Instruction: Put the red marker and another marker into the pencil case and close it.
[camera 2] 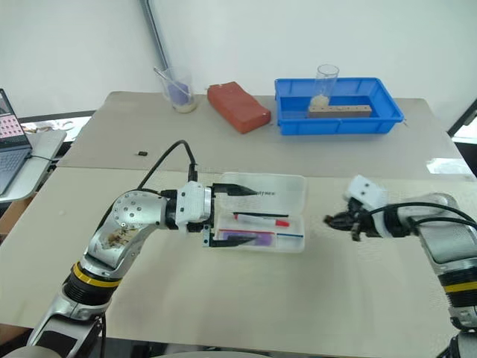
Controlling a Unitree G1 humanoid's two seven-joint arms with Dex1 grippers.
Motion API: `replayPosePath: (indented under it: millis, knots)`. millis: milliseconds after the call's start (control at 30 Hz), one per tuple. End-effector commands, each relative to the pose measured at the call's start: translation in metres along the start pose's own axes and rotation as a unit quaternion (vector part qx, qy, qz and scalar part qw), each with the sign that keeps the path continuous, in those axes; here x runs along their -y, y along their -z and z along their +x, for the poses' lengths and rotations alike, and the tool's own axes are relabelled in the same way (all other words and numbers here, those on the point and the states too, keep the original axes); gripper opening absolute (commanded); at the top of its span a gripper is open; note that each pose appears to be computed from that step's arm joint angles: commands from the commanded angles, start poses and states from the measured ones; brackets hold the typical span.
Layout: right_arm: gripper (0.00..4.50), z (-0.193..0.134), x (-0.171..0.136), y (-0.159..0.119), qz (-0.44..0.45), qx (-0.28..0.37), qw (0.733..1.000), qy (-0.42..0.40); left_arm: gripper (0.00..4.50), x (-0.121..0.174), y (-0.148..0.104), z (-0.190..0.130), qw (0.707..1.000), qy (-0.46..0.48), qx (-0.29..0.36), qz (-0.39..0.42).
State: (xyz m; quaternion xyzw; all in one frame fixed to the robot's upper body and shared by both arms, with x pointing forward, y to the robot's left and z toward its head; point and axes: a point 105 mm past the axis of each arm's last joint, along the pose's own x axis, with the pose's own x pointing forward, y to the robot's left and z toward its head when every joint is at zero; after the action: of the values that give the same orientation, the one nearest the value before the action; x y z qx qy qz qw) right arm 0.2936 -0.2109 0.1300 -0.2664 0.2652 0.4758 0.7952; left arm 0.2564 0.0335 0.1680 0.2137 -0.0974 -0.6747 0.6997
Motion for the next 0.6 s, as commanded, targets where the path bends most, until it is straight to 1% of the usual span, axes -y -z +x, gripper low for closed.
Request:
replayPosePath:
  millis: [33, 100, 200, 367, 567, 600]
  knots:
    - [0.23, 0.003, -0.018, -0.026, -0.048, 0.015, 0.998, -0.038, 4.50, 0.012, -0.006, -0.003, 0.999, 0.038, -0.005, 0.008]
    - [0.23, 0.010, -0.030, -0.031, -0.074, 0.009, 0.995, -0.064, 4.50, 0.017, -0.005, -0.006, 0.999, 0.048, -0.013, 0.002]
    - [0.23, 0.018, -0.035, -0.029, -0.103, -0.010, 0.992, -0.077, 4.50, 0.017, -0.006, -0.007, 0.999, 0.043, -0.014, -0.007]
    - [0.23, 0.027, -0.045, -0.031, -0.113, -0.010, 0.988, -0.101, 4.50, 0.025, -0.008, -0.008, 0.998, 0.055, -0.017, -0.019]
    - [0.23, 0.036, -0.043, -0.028, -0.109, -0.014, 0.988, -0.105, 4.50, 0.024, -0.012, -0.009, 0.999, 0.042, -0.011, -0.016]
    - [1.28, 0.037, -0.043, -0.028, -0.106, -0.012, 0.989, -0.103, 4.50, 0.023, -0.012, -0.009, 0.999, 0.040, -0.012, -0.017]
